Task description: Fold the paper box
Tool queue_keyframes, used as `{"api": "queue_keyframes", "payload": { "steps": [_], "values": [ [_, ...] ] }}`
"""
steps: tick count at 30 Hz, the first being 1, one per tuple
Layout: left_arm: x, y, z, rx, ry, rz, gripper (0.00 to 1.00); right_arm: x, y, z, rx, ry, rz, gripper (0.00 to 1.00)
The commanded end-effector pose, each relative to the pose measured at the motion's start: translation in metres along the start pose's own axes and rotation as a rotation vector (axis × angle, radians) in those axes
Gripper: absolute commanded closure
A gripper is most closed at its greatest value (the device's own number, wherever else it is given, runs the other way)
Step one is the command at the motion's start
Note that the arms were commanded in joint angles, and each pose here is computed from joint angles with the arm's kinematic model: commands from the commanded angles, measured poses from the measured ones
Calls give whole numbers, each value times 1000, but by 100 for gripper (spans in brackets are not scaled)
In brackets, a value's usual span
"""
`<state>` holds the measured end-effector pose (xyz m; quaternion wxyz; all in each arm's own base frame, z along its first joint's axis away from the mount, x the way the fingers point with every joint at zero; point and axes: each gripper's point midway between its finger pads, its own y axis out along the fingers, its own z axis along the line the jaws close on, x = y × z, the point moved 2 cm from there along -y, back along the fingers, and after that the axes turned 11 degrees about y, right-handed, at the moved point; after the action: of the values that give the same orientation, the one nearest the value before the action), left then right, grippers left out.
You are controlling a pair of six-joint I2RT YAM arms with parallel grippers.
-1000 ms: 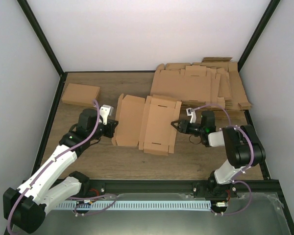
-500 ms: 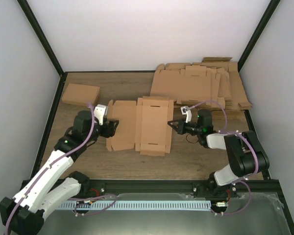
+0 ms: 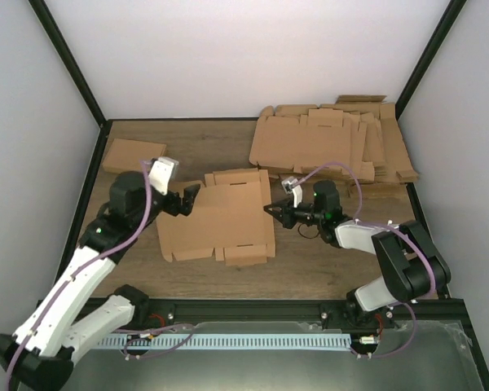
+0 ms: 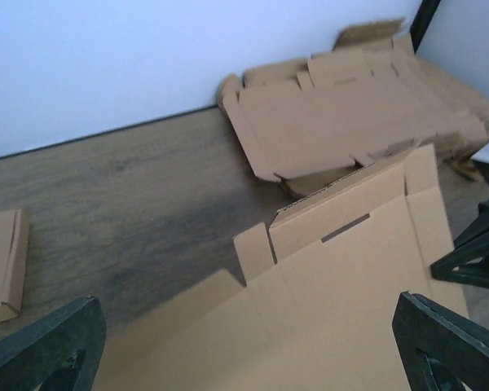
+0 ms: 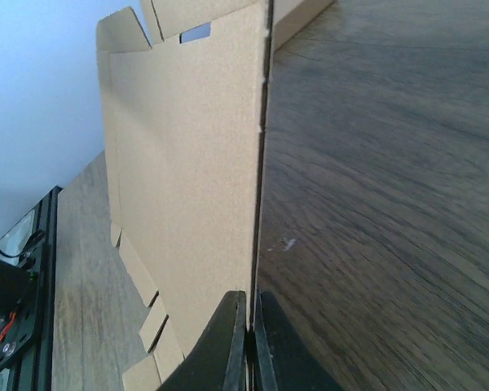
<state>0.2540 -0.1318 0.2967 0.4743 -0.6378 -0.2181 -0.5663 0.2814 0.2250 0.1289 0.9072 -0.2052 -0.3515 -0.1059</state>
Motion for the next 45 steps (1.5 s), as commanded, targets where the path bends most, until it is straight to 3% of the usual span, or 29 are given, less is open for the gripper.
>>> {"api": "queue_keyframes", "payload": {
  "steps": [1,4,12,16,19,21,23,28,33,35,40,42,45],
  "values": [
    [5,14,-8,-71,123,60,1,11,4,22,54,-132,-7,99],
    [6,22,-8,-73,154,59,3,10,3,27,77,-147,-3,99],
    [4,23,-47,-335,425,-16,7,5,3,31,106,-145,4,99],
    [-7,29,-60,-427,595,9,22,5,4,33,117,-151,6,99],
    [-10,46,-61,-407,648,71,17,4,5,33,115,-155,10,99],
    [-10,57,-60,-396,655,96,7,4,5,34,120,-159,12,99],
    [-11,66,-57,-383,669,121,6,3,5,36,127,-165,13,99],
    [-11,81,-46,-330,700,179,18,0,8,39,129,-180,22,99],
    [-5,89,-48,-354,703,187,44,-2,11,38,120,-181,32,99],
    [1,84,-53,-379,695,161,46,-2,11,37,116,-181,33,99],
    [23,54,-62,-391,699,4,30,-3,11,36,108,-184,31,99],
    [42,44,-53,-287,639,-89,1,-3,11,35,106,-183,32,99],
    [73,26,-29,-86,472,-243,0,-4,12,33,104,-179,34,99]
  ]
}}
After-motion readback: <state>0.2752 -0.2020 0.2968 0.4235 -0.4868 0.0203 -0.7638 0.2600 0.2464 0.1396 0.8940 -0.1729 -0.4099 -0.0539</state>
